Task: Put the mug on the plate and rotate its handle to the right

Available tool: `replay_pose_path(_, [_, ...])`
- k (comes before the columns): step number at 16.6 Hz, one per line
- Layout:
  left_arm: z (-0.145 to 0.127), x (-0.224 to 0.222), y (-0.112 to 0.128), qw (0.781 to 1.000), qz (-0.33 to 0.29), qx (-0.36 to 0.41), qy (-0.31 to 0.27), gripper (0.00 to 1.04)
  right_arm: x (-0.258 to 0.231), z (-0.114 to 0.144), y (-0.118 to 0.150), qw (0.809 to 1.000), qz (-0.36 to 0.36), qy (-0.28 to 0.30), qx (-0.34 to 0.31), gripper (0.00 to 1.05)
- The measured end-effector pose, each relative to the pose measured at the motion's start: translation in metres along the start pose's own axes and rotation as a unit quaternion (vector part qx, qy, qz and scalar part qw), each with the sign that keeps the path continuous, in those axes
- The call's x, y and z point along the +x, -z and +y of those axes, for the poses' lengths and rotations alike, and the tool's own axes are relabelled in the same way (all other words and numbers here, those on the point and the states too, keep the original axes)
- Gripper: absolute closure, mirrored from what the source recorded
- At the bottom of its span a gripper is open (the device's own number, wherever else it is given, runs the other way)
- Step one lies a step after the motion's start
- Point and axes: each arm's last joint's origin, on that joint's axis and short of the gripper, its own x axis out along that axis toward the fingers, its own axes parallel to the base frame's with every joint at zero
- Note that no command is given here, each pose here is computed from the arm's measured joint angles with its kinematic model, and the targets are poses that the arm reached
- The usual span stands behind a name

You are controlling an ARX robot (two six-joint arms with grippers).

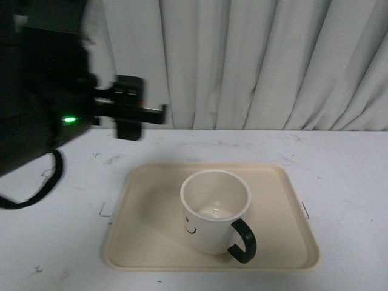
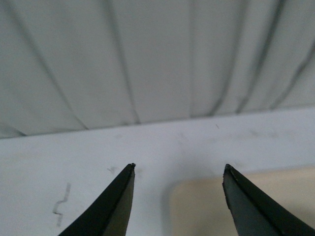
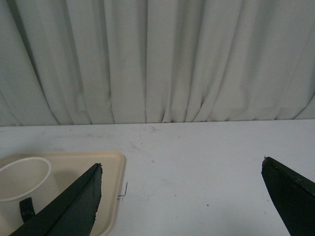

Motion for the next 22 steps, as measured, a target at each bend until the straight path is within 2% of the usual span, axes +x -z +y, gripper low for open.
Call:
replay_pose_path(2, [0.03, -0.027, -0.02, 0.994, -0.098, -0.045, -0.022, 0.68, 0.0, 0.0, 0.0, 1.0, 0.0, 0.0, 0.0, 0.06])
replay_pose_path(3, [0.039, -0.044, -0.019, 0.992, -0.114, -0.049, -0.012, 0.81, 0.0, 0.0, 0.0, 1.0, 0.0, 0.0, 0.0, 0.06])
replay_pose_path(5, [0.054, -0.064, 0.017, 0.998, -0.057, -0.035, -0.003, 1.03, 0.0, 0.0, 0.0, 1.0, 0.0, 0.0, 0.0, 0.06])
replay_pose_path(8, [0.074, -0.092, 0.017, 0.995, -0.085, -0.041, -0.01, 1.03, 0.0, 0.0, 0.0, 1.0, 0.0, 0.0, 0.0, 0.06])
replay_pose_path(10, [0.08, -0.106, 0.03, 0.997, -0.067, -0.038, -0.004, 1.03, 0.0, 0.0, 0.0, 1.0, 0.0, 0.0, 0.0, 0.06])
replay_pose_path(11, [0.082, -0.11, 0.032, 0.995, -0.09, -0.041, -0.006, 1.03, 0.0, 0.0, 0.0, 1.0, 0.0, 0.0, 0.0, 0.06])
replay_pose_path(14, [0.087, -0.122, 0.046, 0.997, -0.06, -0.038, -0.006, 1.03, 0.0, 0.0, 0.0, 1.0, 0.0, 0.0, 0.0, 0.06])
replay_pose_path(17, [0.101, -0.137, 0.043, 0.996, -0.076, -0.041, -0.015, 1.03, 0.0, 0.0, 0.0, 1.0, 0.0, 0.0, 0.0, 0.06])
replay_pose_path(22, [0.1, -0.153, 0.043, 0.996, -0.079, -0.04, -0.005, 1.03, 0.0, 0.0, 0.0, 1.0, 0.0, 0.0, 0.0, 0.06])
